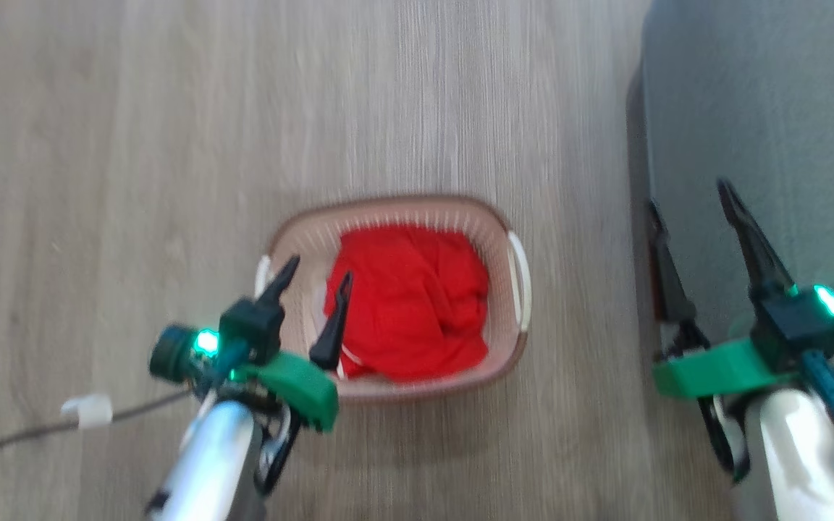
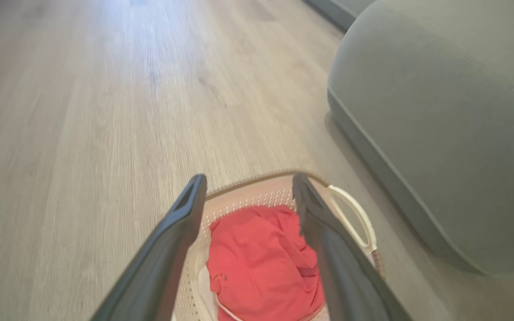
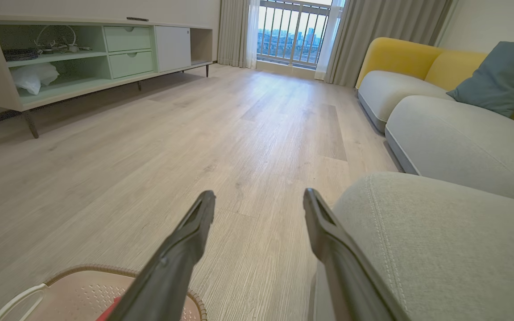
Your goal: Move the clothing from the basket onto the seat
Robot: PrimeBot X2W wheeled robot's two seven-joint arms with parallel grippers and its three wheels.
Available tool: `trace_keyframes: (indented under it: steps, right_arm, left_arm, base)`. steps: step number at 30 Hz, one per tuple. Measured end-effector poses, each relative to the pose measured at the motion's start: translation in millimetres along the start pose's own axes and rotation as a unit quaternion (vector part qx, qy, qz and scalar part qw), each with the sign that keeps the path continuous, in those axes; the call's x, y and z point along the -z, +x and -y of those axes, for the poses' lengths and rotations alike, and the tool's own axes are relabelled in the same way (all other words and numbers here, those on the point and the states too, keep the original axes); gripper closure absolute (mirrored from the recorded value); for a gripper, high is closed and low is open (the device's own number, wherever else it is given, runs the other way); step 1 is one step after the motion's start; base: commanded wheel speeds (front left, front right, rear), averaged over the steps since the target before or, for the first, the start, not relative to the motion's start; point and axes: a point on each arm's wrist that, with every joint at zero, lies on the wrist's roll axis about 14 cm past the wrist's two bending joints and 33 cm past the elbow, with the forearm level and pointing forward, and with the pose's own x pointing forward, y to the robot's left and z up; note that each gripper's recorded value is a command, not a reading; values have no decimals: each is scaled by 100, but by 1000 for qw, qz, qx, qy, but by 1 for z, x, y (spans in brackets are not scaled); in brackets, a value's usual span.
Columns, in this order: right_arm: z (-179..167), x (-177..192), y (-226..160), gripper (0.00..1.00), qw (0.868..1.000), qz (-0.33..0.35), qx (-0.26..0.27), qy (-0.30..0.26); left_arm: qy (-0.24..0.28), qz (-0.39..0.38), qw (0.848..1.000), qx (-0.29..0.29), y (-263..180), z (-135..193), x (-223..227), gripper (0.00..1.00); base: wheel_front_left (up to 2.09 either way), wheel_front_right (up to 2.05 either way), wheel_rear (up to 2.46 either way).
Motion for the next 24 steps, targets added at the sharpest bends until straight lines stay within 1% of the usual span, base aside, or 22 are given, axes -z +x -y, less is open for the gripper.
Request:
trace_keyframes:
  steps: [3,4,6,9,13,15,16,18,20,24]
  right_arm:
    - [0,10,21,0,1000,1,-5,-3]
    - [2,20,33,0,1000,-2,-5,-3]
    - [0,34,40,0,1000,-12,-9,2]
    - [1,64,43,0,999,-42,-10,10]
    - [2,96,41,0,997,-77,-9,17]
    - [8,106,41,0,996,-86,-2,14]
    - [8,106,41,0,996,-86,-2,14]
    - [15,112,41,0,996,-92,5,13]
    - [14,119,39,0,995,-99,3,12]
    - [18,133,34,0,993,-118,7,18]
  left_arm:
    - [21,-43,999,27,24,2,30,0]
    - [32,-80,995,48,37,4,57,0]
    - [42,-113,991,64,47,4,83,0]
    - [65,-158,981,91,62,0,121,0]
    - [101,-208,964,133,81,-1,166,0]
    - [114,-230,954,154,88,3,187,0]
    - [114,-230,954,154,88,3,187,0]
    - [124,-247,945,176,94,8,206,0]
    - [147,-265,931,202,99,12,225,0]
    - [184,-307,905,232,106,6,265,0]
  base:
    - [0,0,0]
    - [0,0,0]
    - [0,0,0]
    - [0,0,0]
    - [0,0,0]
    - [0,0,0]
    - [0,0,0]
    - [0,0,0]
    - [0,0,0]
    - [0,0,0]
